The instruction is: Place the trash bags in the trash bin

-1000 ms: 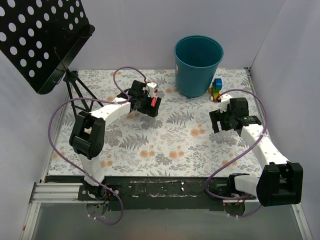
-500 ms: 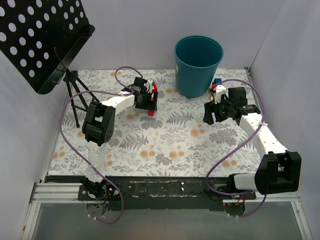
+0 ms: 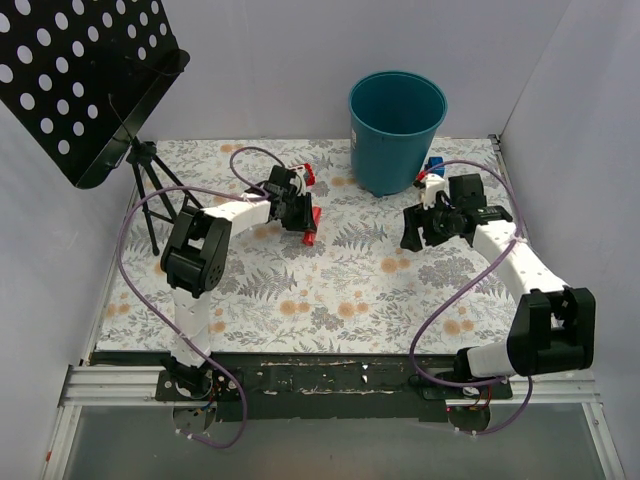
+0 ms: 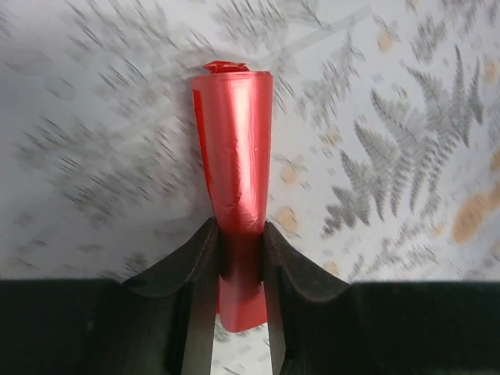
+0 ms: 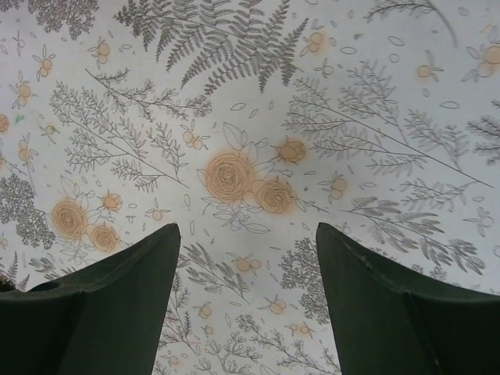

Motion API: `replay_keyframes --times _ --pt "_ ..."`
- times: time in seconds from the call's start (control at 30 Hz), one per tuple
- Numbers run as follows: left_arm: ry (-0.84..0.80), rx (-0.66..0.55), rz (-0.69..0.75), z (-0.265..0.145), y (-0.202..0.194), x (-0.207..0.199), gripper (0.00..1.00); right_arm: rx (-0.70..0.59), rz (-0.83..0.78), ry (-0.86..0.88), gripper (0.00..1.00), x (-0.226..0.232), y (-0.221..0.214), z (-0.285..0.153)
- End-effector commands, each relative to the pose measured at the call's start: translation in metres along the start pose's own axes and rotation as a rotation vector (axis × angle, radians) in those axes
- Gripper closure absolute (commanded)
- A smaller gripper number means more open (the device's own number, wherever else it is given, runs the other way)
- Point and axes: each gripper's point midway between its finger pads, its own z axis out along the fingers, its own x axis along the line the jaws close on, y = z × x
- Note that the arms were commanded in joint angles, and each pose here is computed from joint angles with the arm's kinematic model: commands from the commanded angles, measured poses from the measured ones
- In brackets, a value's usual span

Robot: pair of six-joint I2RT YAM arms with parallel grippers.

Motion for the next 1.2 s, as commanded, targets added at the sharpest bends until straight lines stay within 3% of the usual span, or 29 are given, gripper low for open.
replay_keyframes --times 0.0,0.07,0.1,0.17,0.2,0.23,0.3,0.43,0.6,0.93,1.03,1.17 --pt "-0.107 0.168 -0.125 -0.015 -0.07 -0.054 0.8 0.04 -0.009 0.096 0.22 0.027 -0.006 0.02" --pt "-0.129 0.196 -0.153 -0.016 -0.087 -0.073 0.79 0.062 -0.042 0.139 0.23 0.043 -0.01 0.03" --pt "-0.133 0.208 -0.158 -0.017 -0.095 -0.082 0.72 0.072 -0.052 0.156 0.23 0.05 -0.011 0.035" --pt "-0.151 0.233 -0.131 -0.021 -0.109 -0.103 0.35 0.096 -0.061 0.191 0.23 0.064 -0.014 0.044" --pt "-0.142 0.229 -0.103 -0.025 -0.111 -0.107 0.22 0.109 -0.04 0.203 0.22 0.069 -0.015 0.049" --pt "-0.128 0.213 -0.09 -0.028 -0.108 -0.106 0.15 0.12 -0.001 0.211 0.21 0.072 -0.015 0.053" --pt "-0.1 0.181 -0.072 -0.041 -0.097 -0.098 0.11 0.132 0.07 0.23 0.19 0.076 -0.013 0.059" --pt "-0.058 0.108 -0.178 -0.08 -0.066 -0.049 0.1 0.142 0.142 0.251 0.18 0.085 -0.003 0.074" --pt "0.021 0.058 -0.265 -0.116 -0.064 0.018 0.13 0.157 0.187 0.248 0.19 0.088 0.01 0.1" --pt "-0.061 -0.002 -0.148 -0.14 -0.076 0.01 0.16 0.197 0.256 0.226 0.33 0.093 0.011 0.132" --pt "-0.006 -0.012 -0.131 -0.142 -0.074 0.019 0.16 0.203 0.232 0.264 0.41 0.112 0.017 0.137" --pt "0.01 -0.012 -0.136 -0.141 -0.074 0.024 0.16 0.202 0.186 0.318 0.42 0.144 0.029 0.135"
